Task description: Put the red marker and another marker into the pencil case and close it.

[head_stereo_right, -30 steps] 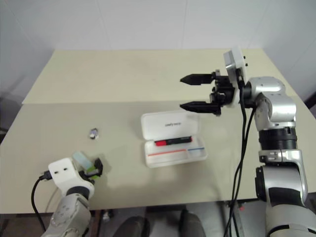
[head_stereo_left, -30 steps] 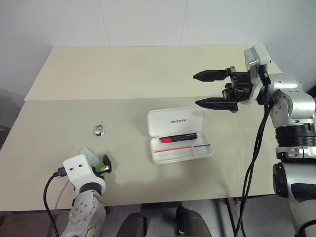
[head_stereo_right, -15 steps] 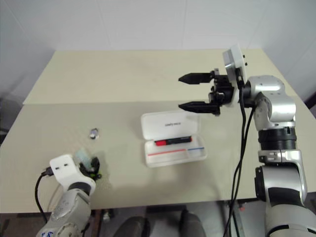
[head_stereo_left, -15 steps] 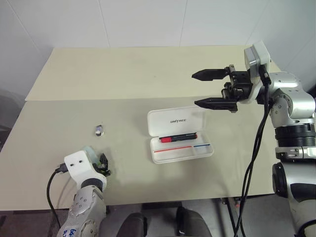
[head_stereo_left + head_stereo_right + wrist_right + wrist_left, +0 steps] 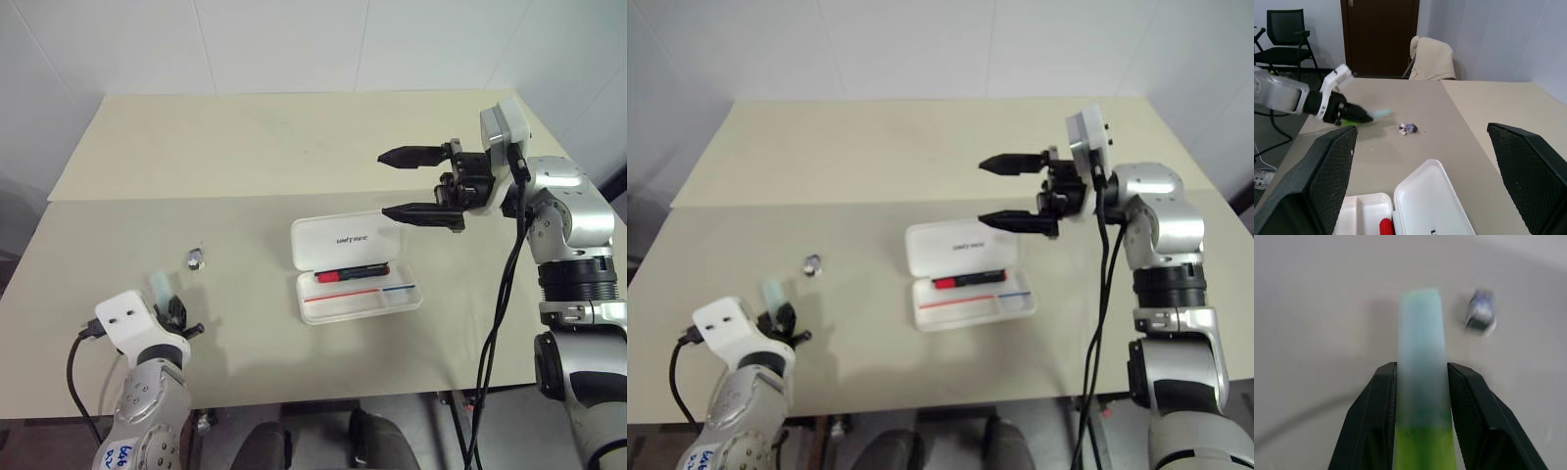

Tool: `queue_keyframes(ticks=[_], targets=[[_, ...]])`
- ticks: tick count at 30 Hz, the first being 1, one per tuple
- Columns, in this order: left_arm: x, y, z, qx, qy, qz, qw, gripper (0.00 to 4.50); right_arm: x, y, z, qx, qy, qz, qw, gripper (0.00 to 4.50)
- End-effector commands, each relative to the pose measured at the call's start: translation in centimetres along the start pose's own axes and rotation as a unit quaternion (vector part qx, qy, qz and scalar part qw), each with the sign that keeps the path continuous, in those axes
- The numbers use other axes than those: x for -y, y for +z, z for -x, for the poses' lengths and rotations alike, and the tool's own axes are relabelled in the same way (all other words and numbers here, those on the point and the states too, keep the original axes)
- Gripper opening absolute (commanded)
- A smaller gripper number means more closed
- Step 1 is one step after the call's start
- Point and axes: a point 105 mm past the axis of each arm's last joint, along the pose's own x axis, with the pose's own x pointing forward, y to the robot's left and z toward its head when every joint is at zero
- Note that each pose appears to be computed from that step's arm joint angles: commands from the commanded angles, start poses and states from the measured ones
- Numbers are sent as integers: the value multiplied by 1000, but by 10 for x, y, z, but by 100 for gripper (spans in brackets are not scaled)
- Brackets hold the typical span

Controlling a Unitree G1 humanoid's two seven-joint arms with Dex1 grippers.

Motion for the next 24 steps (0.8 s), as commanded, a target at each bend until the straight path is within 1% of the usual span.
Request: queue_keyframes(ticks=[1,4,7,10,13,16,17,19,21,22,24], targets=[[18,32,7,87,-66,-11,994,163,3,9,9,12,-27,29,999,450],[31,43,13,122,-123,-48,984,163,7,6,20,5,-60,44,997,450],[42,57,17,162,-187,-91,965,163,5,4,32,3,-91,53,994,450],[53,70,15,192,-260,-140,936,163,-12,-6,44,-30,-77,55,995,450],[63,77,10,204,-313,-160,914,163,-26,-10,49,-46,-60,52,996,450],[82,80,1,199,-401,-181,876,163,-47,-22,56,-80,-28,49,995,450],[86,80,0,195,-418,-186,867,163,-51,-25,57,-90,-22,52,994,450],[105,73,1,174,-492,-204,828,163,-61,-38,66,-119,-24,40,992,450],[118,66,4,154,-541,-212,799,163,-65,-44,73,-133,-31,34,990,450],[127,59,7,142,-571,-223,777,163,-67,-47,77,-138,-41,30,989,450],[139,48,12,122,-613,-233,745,163,-69,-50,85,-149,-60,22,987,450]])
